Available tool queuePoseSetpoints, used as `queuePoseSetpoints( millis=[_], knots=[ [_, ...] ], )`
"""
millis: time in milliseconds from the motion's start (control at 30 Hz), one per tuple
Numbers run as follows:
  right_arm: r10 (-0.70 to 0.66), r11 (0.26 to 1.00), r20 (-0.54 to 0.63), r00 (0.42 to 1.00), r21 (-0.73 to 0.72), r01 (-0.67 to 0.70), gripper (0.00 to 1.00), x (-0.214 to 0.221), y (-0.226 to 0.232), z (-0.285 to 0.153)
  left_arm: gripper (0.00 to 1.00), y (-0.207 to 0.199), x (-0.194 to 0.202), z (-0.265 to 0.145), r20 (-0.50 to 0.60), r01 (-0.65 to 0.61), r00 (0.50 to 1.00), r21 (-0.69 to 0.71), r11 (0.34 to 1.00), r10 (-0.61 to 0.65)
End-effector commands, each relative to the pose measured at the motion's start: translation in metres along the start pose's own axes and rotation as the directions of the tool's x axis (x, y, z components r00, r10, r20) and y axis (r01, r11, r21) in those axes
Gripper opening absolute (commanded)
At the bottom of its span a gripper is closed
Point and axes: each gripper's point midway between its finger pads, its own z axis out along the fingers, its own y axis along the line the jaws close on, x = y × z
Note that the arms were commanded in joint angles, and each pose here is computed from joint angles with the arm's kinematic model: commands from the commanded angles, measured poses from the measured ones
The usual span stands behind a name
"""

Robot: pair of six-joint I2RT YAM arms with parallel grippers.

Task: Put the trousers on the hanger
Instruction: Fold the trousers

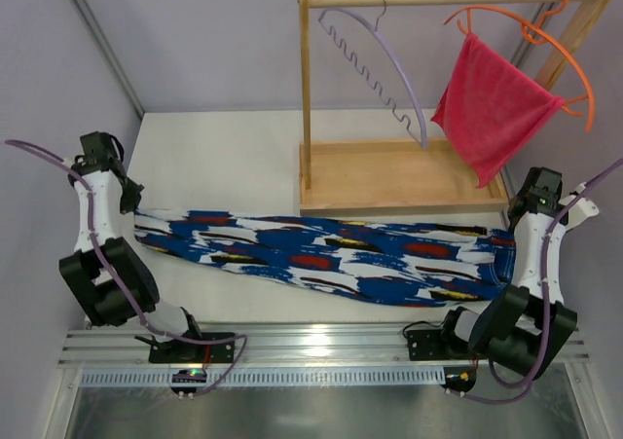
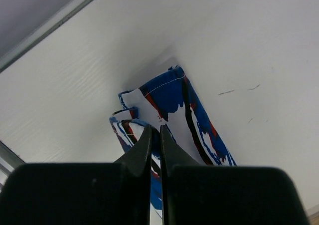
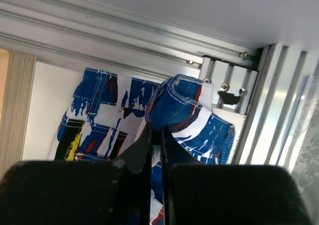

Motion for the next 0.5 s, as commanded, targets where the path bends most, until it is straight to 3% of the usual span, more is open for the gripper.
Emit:
queuePoseSetpoints(
  millis=[0, 300, 333, 367, 467],
  knots=[
    [0.048, 0.997, 0.035, 0.998, -0.058, -0.045, 0.04, -0.019, 0.029, 0.011, 0.01, -0.029, -0.030, 0.029, 0.039, 0.046, 0.998, 0.049, 0.998, -0.048],
    [-0.007, 0.993, -0.033, 0.999, -0.116, 0.003, 0.04, -0.011, 0.073, 0.041, 0.03, -0.093, -0.024, 0.102, -0.149, 0.014, 0.989, 0.183, 0.983, 0.014],
    [-0.021, 0.991, -0.045, 0.999, -0.132, 0.015, 0.09, -0.008, 0.076, 0.042, 0.12, -0.095, -0.023, 0.104, -0.149, -0.001, 0.988, 0.185, 0.983, 0.029],
    [-0.037, 0.988, -0.064, 0.997, -0.153, 0.027, 0.25, -0.003, 0.082, 0.043, 0.16, -0.096, -0.023, 0.104, -0.139, -0.009, 0.990, 0.189, 0.982, 0.036],
    [-0.081, 0.967, -0.065, 0.995, -0.248, 0.063, 0.37, -0.001, 0.104, 0.029, 0.34, -0.090, -0.029, 0.089, -0.069, -0.039, 0.996, 0.186, 0.982, 0.053]
  ],
)
